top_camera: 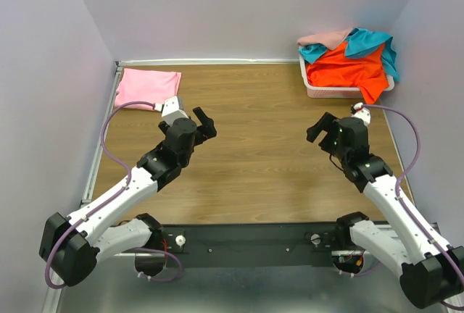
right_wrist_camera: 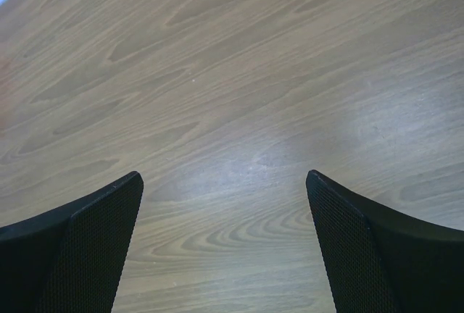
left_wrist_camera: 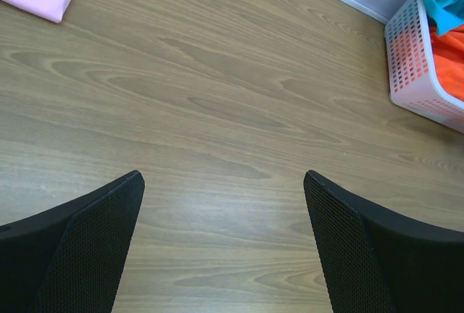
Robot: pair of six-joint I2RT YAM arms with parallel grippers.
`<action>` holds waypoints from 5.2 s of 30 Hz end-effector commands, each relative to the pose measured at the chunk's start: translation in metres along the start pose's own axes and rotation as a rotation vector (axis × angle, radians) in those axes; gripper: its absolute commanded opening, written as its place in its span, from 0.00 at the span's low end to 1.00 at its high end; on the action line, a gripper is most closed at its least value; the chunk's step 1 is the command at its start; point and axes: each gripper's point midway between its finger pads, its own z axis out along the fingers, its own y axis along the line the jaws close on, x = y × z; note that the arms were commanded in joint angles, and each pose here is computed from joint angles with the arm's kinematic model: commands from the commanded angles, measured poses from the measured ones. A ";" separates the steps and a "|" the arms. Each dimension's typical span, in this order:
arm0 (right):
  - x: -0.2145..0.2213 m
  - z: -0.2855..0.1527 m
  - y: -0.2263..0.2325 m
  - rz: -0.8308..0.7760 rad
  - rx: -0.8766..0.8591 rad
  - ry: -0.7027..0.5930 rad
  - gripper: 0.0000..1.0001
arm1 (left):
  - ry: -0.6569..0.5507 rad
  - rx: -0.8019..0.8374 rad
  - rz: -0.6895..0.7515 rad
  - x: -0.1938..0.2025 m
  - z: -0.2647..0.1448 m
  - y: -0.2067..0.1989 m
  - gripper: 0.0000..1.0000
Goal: Fold and stack the t-shirts
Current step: Grab the tshirt from the pile, then move the tshirt to the center of the board, then flatten the tshirt out
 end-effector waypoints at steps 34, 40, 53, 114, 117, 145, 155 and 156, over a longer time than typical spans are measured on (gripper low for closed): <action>-0.260 0.214 -0.081 -0.147 0.370 -0.178 1.00 | -0.001 -0.082 0.071 0.008 0.010 0.016 0.99; -0.244 0.250 -0.111 -0.203 0.372 -0.101 1.00 | 0.020 -0.062 0.077 0.014 0.014 0.011 0.99; -0.187 0.291 -0.137 -0.227 0.371 0.041 0.78 | 0.028 -0.068 0.076 0.016 0.014 0.013 0.99; -0.234 -0.193 0.329 -0.280 -1.279 -0.184 0.00 | -0.005 -0.002 -0.129 -0.008 -0.057 0.034 0.99; -0.215 -0.124 0.284 -0.234 -0.962 -0.240 0.00 | -0.003 -0.050 -0.143 -0.008 -0.061 0.045 0.99; 0.034 0.078 0.071 -0.364 -0.100 0.251 1.00 | 0.250 0.054 -0.046 0.065 0.031 0.046 0.99; 0.102 0.161 0.123 -0.546 -0.031 0.350 0.97 | 0.357 -0.010 -0.042 0.096 0.077 0.057 0.71; 0.092 0.169 0.125 -0.544 0.009 0.310 0.96 | 0.374 -0.023 -0.038 0.102 0.080 0.060 0.60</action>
